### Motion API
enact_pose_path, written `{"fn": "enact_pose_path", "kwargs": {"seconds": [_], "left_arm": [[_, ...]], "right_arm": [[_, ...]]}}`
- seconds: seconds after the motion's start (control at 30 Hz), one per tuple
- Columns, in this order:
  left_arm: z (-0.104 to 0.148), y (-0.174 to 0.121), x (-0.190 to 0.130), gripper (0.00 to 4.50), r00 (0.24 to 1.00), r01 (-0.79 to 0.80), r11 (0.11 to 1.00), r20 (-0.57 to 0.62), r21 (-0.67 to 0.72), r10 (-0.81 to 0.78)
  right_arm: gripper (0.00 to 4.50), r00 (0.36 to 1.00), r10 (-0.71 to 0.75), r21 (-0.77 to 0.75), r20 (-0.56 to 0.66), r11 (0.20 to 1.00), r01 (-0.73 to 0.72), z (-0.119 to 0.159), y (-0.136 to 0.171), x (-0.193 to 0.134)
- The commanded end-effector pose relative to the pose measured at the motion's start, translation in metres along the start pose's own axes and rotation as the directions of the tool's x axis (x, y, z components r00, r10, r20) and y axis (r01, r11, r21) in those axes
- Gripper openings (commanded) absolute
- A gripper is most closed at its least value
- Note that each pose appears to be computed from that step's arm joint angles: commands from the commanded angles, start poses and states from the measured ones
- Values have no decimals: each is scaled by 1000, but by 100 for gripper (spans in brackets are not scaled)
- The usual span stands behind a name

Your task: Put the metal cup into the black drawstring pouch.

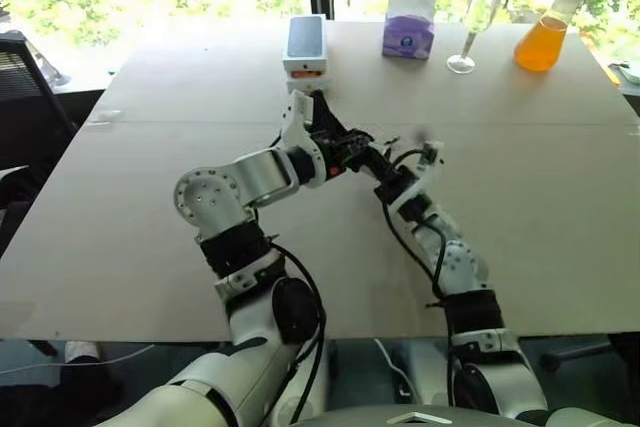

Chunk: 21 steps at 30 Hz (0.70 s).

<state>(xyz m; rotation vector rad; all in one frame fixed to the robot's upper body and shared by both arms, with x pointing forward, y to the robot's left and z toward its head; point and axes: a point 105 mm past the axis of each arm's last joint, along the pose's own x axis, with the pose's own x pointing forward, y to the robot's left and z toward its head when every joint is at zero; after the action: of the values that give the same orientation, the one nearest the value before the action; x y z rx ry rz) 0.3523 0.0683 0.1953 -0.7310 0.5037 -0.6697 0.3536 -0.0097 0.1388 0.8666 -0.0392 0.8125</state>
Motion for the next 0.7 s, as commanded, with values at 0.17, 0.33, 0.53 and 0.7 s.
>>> {"fn": "enact_pose_path", "kwargs": {"seconds": [0.17, 0.33, 0.53, 0.7], "left_arm": [[22, -29, 4, 0, 994, 98, 995, 44, -9, -98], [19, -26, 3, 0, 993, 107, 993, 50, -51, -105], [9, -25, 5, 0, 994, 110, 991, 29, -72, -108], [2, -21, 5, 0, 996, 89, 994, 3, -62, -89]], "right_arm": [[7, 960, 239, -256, -143, 928, -269, -21, 57, 26], [7, 961, 262, -513, -88, 815, -269, -6, 63, 35], [7, 928, 311, -789, -205, 509, -345, -25, 67, 38], [7, 971, 235, -583, -45, 783, -217, -7, 54, 49]]}}
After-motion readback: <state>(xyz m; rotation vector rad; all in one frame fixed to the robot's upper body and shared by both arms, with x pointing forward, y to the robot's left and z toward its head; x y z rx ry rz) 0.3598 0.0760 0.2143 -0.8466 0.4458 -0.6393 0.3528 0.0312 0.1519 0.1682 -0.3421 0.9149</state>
